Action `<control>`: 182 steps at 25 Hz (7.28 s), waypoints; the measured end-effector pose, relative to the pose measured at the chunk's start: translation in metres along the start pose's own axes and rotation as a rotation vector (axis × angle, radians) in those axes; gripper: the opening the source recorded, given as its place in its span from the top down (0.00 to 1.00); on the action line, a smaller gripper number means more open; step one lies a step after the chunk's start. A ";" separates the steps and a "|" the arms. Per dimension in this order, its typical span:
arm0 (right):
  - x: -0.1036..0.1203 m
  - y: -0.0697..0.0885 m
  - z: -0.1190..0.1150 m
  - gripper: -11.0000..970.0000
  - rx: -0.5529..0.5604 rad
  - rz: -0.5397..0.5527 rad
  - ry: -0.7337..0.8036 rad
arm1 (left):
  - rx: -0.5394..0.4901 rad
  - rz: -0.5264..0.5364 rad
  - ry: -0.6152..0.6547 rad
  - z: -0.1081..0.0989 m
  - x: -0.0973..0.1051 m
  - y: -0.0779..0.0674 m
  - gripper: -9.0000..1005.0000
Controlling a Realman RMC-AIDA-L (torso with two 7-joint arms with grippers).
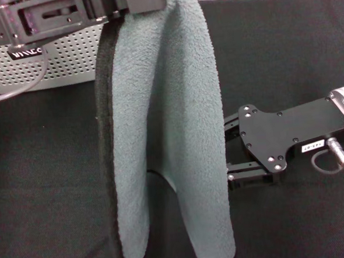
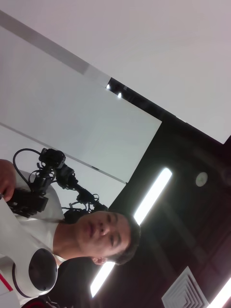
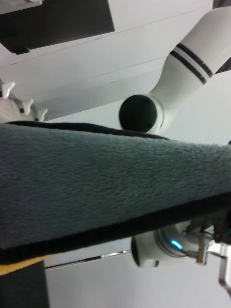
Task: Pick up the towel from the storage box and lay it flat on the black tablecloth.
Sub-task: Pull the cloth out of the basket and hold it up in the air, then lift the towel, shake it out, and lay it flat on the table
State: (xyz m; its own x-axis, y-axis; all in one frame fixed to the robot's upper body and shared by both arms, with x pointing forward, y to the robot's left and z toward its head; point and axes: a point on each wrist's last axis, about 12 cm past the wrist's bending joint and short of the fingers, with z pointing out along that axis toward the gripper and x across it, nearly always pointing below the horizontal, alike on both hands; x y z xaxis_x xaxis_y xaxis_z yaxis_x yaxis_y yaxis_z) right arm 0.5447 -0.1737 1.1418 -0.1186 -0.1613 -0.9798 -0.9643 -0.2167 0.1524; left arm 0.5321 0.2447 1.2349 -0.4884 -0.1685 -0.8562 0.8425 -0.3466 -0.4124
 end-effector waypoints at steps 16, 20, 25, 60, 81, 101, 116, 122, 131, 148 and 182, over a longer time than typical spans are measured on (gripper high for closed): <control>0.001 -0.002 0.003 0.58 -0.048 0.053 0.110 | 0.007 0.021 0.010 0.002 -0.005 0.001 0.98; 0.000 -0.002 0.001 0.58 -0.052 0.058 0.119 | 0.001 0.019 0.008 0.000 -0.003 0.000 0.98; -0.002 -0.003 -0.007 0.57 -0.037 0.056 0.125 | -0.016 0.024 0.014 -0.003 -0.002 0.000 0.98; -0.015 -0.011 -0.011 0.48 -0.032 0.052 0.142 | -0.105 0.060 -0.009 -0.015 -0.005 0.013 0.98; -0.014 -0.010 -0.008 0.31 -0.054 0.088 0.158 | -0.153 0.060 -0.038 -0.023 0.001 0.015 0.98; -0.014 -0.010 -0.007 0.32 -0.060 0.103 0.167 | -0.246 0.070 -0.067 -0.029 -0.003 0.023 0.98; -0.019 -0.013 -0.015 0.33 -0.008 0.103 0.121 | -0.273 0.078 -0.080 -0.034 -0.003 0.022 0.98; -0.016 -0.017 -0.023 0.33 0.055 0.116 0.106 | -0.266 0.078 -0.083 -0.034 -0.003 0.022 0.98; -0.010 -0.017 -0.028 0.33 0.090 0.131 0.127 | -0.265 0.080 -0.088 -0.034 -0.003 0.021 0.98; -0.008 -0.018 -0.046 0.66 0.154 0.137 0.131 | -0.274 0.087 -0.103 -0.038 -0.002 0.018 0.98; -0.009 -0.012 -0.079 0.91 0.303 0.100 0.049 | -0.304 0.087 -0.124 -0.047 0.001 0.014 0.98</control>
State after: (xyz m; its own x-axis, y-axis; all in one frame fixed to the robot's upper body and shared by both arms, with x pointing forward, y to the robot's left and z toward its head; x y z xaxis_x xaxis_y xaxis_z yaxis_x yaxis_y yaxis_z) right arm 0.5764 -0.2455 1.1584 -0.2123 -0.2154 -0.9532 -0.9759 0.0982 0.1951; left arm 0.5537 0.2835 1.2135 -0.4202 -0.3026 -0.8555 0.9022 -0.0385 -0.4295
